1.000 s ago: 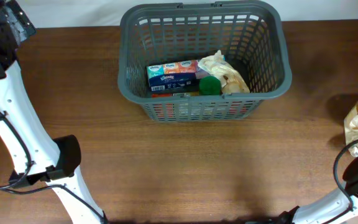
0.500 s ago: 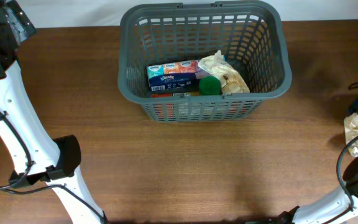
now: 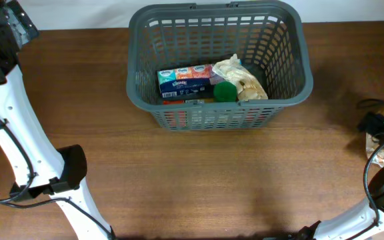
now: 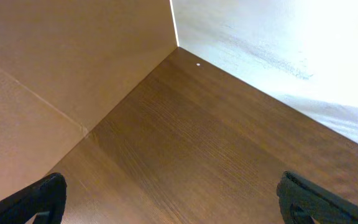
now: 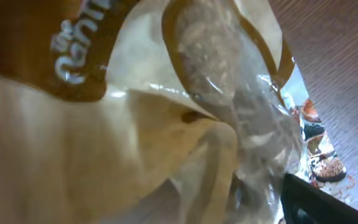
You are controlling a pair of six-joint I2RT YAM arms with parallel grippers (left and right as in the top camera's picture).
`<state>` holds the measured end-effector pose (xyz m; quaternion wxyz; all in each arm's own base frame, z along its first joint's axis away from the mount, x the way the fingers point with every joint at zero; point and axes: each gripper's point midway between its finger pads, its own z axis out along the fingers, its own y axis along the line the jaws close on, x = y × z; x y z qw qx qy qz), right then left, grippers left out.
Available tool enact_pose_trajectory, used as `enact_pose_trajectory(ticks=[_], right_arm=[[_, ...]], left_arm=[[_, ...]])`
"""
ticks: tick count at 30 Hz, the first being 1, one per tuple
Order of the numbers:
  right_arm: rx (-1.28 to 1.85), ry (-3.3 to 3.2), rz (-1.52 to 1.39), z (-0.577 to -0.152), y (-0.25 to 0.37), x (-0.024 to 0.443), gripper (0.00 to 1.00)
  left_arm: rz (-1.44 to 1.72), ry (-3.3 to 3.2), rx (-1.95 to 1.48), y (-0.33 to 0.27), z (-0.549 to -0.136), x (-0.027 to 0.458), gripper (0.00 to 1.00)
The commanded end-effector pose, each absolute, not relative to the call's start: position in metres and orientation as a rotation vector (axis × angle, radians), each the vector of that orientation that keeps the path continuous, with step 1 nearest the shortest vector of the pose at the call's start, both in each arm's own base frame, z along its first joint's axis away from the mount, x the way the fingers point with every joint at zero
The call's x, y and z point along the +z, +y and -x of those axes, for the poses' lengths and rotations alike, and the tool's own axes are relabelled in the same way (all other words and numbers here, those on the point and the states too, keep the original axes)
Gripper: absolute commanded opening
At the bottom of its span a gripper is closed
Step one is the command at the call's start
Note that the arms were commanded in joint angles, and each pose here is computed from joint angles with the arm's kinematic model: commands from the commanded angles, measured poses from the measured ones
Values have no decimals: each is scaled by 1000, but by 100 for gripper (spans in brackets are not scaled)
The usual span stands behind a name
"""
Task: Pack container
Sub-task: 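Move the right gripper to the brown-printed snack bag at right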
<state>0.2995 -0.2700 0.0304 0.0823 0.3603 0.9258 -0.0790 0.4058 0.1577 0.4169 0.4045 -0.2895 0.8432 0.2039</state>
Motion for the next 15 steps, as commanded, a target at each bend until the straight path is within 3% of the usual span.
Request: enact_pose_trajectory(ticks=[1,11,12,13,15], right_arm=[[-209,2780,-1063,-295,-261,19,99],[-162,2782,-1063,-293,-253,8,96],[-161,2782,-1063,-293,-252,8,80],[-139,2780,-1059,-295,-250,8,51],[-132,2782,-1060,-295,-249,8,23]], left_arm=[[749,2124,511,160,-406,416,99],[749,2124,511,160,-406,416,99],[749,2124,511,160,-406,416,99],[749,2124,511,160,-406,416,99],[749,2124,511,160,-406,416,99]])
